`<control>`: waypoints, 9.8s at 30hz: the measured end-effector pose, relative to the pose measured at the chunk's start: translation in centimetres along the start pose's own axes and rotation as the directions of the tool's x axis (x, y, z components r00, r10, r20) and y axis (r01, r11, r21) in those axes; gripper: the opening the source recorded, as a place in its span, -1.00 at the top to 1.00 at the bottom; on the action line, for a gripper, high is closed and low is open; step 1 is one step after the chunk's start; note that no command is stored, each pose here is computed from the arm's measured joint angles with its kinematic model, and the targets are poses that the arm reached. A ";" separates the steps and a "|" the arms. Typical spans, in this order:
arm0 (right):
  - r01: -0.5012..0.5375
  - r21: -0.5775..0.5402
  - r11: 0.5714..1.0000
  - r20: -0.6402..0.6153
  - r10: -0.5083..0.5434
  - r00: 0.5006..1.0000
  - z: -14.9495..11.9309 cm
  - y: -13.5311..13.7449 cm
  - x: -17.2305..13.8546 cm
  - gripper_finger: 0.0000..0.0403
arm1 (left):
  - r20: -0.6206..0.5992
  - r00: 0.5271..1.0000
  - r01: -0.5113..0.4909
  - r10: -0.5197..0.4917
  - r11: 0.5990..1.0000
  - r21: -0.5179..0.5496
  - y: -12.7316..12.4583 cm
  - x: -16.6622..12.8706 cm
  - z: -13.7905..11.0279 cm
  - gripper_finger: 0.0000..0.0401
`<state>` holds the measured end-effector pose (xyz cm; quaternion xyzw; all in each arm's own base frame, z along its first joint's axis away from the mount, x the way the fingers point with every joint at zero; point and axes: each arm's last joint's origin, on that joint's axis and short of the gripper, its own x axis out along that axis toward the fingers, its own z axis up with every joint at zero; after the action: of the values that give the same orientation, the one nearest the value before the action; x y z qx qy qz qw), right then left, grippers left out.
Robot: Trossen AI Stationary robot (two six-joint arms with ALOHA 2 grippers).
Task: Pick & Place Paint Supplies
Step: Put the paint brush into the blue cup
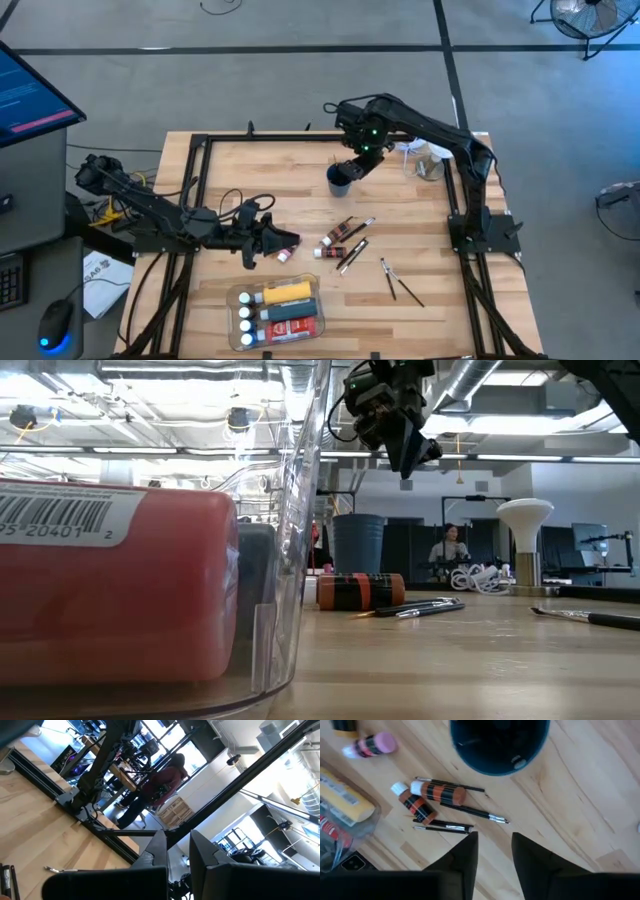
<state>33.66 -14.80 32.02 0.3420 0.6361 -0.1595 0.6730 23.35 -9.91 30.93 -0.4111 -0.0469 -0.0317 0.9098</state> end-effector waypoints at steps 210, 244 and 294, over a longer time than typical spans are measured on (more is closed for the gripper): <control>0.191 0.386 0.902 0.064 -0.233 0.970 -18.6 8.2 22.5 0.97 | -0.418 0.908 0.024 -0.026 1.000 -0.010 10.7 4.3 -2.0 0.99; 0.158 0.096 0.983 0.957 -0.135 0.257 -9.3 4.9 -0.5 1.00 | -0.418 0.908 0.026 -0.027 1.000 -0.007 10.7 4.3 -2.0 0.99; 0.161 0.086 0.983 0.924 -0.139 0.355 -4.4 3.7 10.7 0.46 | -0.406 0.914 -0.016 -0.005 0.999 -0.048 10.9 4.3 -1.9 0.99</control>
<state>34.34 -6.88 22.80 0.1276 0.1791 -0.3783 0.8992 28.78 -4.18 22.06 -0.4184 0.1446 -0.1150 0.8893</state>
